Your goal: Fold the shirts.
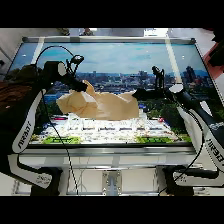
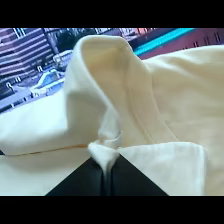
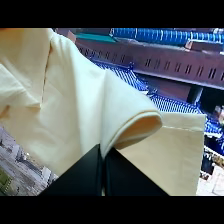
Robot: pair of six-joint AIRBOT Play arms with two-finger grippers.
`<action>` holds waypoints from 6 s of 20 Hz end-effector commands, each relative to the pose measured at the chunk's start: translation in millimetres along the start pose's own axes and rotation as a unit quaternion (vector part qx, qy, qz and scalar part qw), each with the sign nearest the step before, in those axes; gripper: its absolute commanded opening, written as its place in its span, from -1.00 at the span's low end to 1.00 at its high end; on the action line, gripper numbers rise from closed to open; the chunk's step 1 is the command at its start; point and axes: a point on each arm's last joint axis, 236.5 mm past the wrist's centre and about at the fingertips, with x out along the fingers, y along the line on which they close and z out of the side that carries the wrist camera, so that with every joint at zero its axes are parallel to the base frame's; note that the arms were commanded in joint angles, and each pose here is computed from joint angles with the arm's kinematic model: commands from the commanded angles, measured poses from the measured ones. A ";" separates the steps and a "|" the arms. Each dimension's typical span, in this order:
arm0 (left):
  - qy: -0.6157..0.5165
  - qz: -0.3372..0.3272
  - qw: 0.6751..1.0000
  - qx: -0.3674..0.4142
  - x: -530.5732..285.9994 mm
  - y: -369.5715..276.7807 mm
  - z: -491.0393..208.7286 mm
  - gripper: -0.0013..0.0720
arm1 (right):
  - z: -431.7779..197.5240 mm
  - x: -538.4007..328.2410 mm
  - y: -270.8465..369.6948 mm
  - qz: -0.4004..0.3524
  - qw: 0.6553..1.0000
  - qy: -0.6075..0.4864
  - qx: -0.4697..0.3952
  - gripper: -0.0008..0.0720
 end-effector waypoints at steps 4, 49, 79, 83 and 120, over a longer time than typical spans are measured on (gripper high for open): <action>-0.042 0.132 0.990 0.025 -68.6 55.6 40.2 -0.93 | 16.8 -25.6 -1.0 -0.007 1.000 -0.015 -0.019 -0.90; -0.179 0.197 0.928 -0.261 -44.0 184.3 37.9 0.74 | 120.1 -87.7 -140.1 -0.245 0.940 -0.236 0.002 0.24; -0.056 0.133 0.964 -0.222 -8.9 153.4 -17.0 0.56 | -92.3 -14.1 -115.1 -0.123 0.902 -0.094 0.403 0.50; -0.055 0.133 0.964 -0.222 -9.0 153.3 -17.3 0.56 | -82.9 -19.2 -127.3 -0.137 0.889 -0.127 0.418 0.06; -0.150 -0.150 0.976 -0.043 63.8 117.4 22.9 -0.93 | -19.3 -73.1 -111.3 -0.134 0.895 -0.246 0.348 -0.89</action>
